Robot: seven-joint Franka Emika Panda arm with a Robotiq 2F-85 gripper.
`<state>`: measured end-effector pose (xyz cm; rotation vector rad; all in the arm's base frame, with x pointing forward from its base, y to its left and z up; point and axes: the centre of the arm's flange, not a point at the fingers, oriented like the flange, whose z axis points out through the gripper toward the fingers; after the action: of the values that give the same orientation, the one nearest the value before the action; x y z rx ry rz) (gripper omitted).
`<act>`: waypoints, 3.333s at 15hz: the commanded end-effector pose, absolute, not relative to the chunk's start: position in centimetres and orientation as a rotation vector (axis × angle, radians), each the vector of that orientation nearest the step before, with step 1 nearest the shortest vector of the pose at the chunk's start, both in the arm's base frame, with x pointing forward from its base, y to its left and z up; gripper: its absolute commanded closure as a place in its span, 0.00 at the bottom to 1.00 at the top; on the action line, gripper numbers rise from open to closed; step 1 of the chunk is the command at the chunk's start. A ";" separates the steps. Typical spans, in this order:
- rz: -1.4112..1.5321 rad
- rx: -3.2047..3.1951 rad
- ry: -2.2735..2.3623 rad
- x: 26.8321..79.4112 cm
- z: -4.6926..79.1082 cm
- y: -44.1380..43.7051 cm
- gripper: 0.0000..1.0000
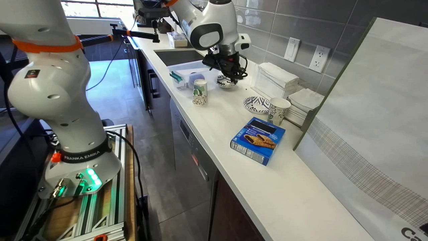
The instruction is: Use the white spoon to place some of the contents from the bowl on the left into the bowl on the right.
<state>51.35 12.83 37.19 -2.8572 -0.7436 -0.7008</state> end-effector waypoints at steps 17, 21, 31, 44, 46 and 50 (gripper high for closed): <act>-0.337 -3.191 -0.470 55.8 34.7 7.9 0.97; -0.342 -3.235 -0.531 57.7 34.9 8.6 0.97; -0.289 -3.410 -0.748 60.0 32.6 13.1 0.97; -0.297 -3.690 -1.200 59.9 30.9 15.8 0.97; -0.347 -3.701 -1.293 60.1 30.4 15.9 0.97; -0.442 -3.678 -1.602 59.8 29.2 17.3 0.97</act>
<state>59.73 15.97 30.69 -3.6747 -1.4117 -0.3602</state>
